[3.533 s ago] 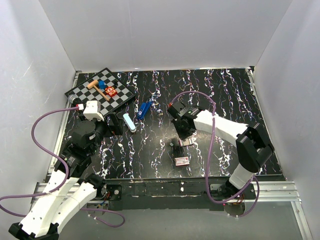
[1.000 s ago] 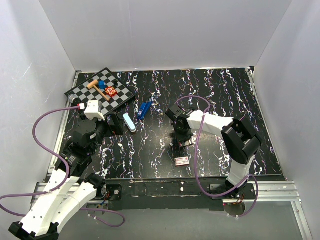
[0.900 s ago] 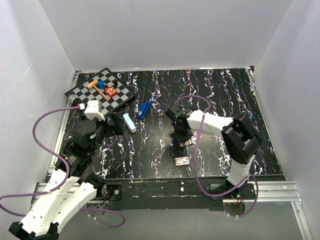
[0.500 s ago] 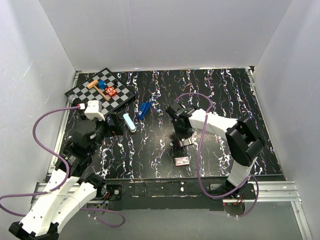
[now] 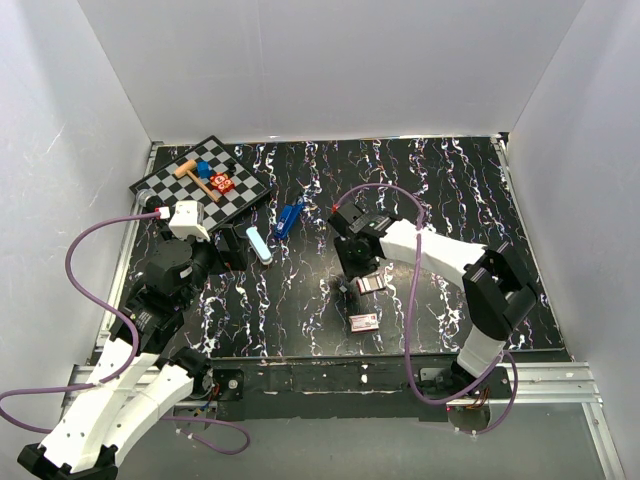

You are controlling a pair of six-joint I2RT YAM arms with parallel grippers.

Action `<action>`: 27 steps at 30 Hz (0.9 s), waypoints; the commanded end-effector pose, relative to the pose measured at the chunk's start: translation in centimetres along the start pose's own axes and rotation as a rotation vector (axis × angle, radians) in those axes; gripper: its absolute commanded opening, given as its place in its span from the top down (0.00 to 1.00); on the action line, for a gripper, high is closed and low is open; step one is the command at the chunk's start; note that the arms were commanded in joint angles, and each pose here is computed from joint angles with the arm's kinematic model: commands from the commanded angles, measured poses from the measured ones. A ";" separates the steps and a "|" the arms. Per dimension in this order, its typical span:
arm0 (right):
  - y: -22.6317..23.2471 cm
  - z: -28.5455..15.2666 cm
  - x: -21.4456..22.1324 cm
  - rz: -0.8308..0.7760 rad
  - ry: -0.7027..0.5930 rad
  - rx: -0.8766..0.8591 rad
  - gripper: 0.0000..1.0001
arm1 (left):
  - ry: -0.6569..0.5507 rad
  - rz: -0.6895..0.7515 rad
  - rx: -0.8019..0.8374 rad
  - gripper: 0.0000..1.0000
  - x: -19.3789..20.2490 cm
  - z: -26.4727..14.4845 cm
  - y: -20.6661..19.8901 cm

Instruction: Unload the staples from the stapler

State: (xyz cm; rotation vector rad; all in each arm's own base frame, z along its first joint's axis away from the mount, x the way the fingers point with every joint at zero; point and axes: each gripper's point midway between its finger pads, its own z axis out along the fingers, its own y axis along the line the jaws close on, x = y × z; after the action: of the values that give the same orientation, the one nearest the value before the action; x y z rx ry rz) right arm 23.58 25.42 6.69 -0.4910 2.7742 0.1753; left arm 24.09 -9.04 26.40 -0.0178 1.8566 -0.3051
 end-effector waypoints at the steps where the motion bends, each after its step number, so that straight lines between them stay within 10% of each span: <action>1: 3.7 -2.4 -2.6 -0.056 -0.089 -0.122 0.57 | -0.026 0.002 0.005 0.02 -0.6 0.0 -0.1; 27: 4.3 2.1 -0.2 -0.277 0.066 -0.084 0.54 | -0.021 0.002 0.004 0.02 -0.5 0.1 0.0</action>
State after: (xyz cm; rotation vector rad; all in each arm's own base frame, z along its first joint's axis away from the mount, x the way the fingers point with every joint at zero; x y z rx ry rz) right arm 22.36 28.94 4.35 -0.8721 2.7600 0.1959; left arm 24.08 -9.07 26.39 -0.0164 1.8570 -0.3074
